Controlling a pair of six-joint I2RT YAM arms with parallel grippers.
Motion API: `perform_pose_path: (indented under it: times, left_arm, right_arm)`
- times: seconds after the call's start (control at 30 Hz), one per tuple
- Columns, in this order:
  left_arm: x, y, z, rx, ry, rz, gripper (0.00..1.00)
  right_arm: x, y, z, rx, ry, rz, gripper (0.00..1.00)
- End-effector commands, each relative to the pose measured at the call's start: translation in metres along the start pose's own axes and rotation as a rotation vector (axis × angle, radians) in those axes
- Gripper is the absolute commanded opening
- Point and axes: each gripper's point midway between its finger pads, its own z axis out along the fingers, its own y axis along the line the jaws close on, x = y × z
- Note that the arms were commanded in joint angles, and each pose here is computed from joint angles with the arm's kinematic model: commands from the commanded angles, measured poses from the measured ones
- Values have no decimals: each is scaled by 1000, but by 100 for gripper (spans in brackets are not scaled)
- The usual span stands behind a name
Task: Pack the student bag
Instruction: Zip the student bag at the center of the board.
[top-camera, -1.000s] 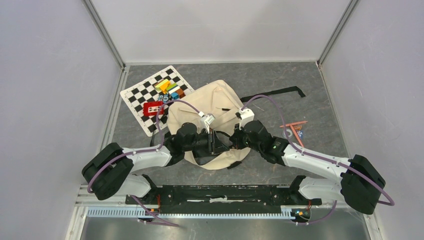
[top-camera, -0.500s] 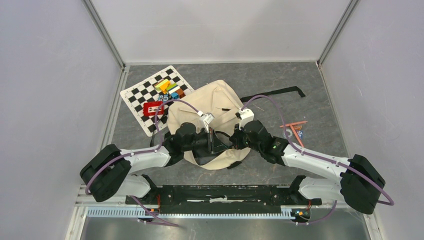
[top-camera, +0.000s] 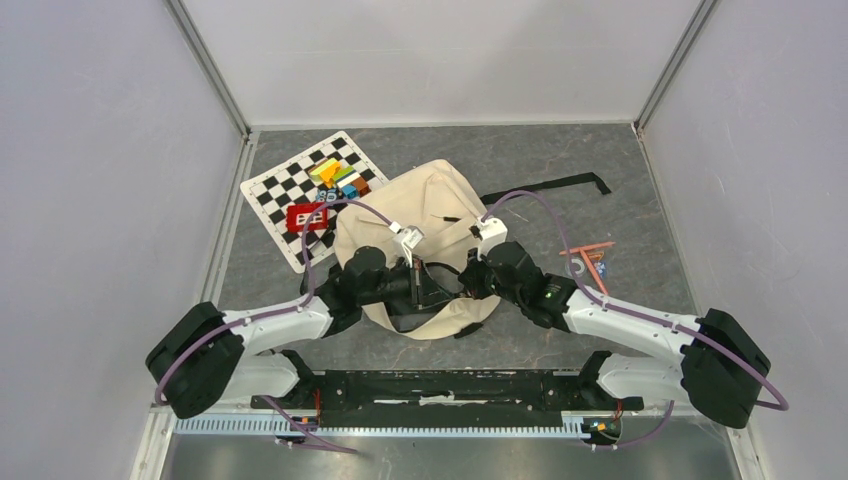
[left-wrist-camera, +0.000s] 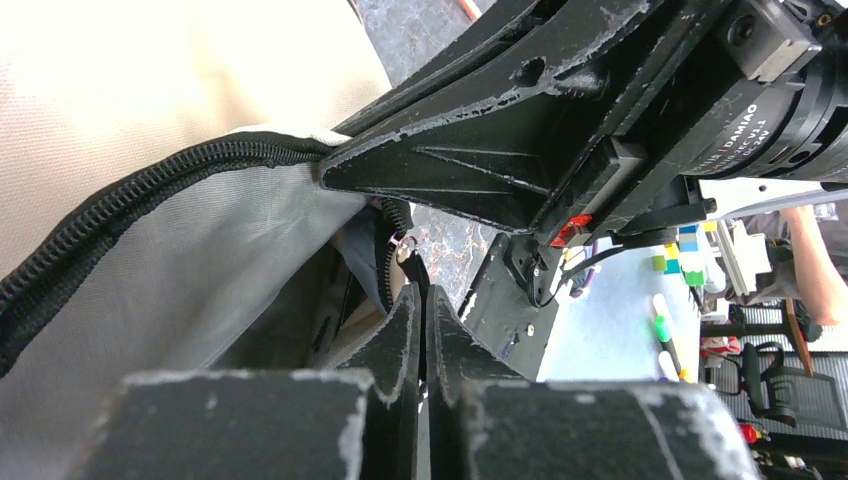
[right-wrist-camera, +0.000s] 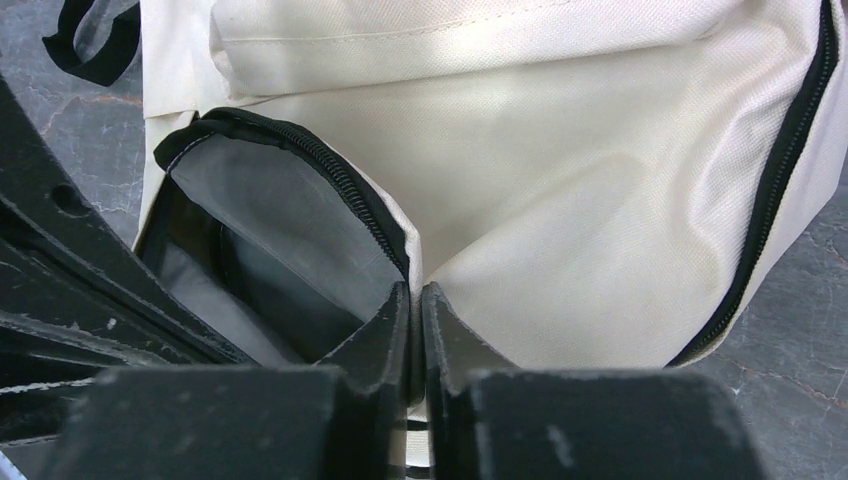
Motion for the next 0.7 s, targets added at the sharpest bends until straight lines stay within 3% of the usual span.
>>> perform_pose_path:
  times: [0.0, 0.13, 0.27, 0.47, 0.67]
  left_arm:
    - [-10, -9, -8, -9, -2, 37, 2]
    - [-3, -11, -14, -18, 41, 18, 2]
    - [3, -13, -19, -12, 68, 3, 2]
    - [4, -17, -19, 8, 71, -6, 2]
    - [3, -19, -18, 18, 73, -6, 2]
  right_arm:
    - [-20, -6, -7, 44, -46, -60, 16]
    - [-38, -15, -27, 89, -90, -93, 57]
    - [-39, -29, -48, 163, -106, -22, 84]
    - [-6, -50, -50, 251, -82, 163, 88]
    - [4, -36, -44, 136, -152, 372, 85]
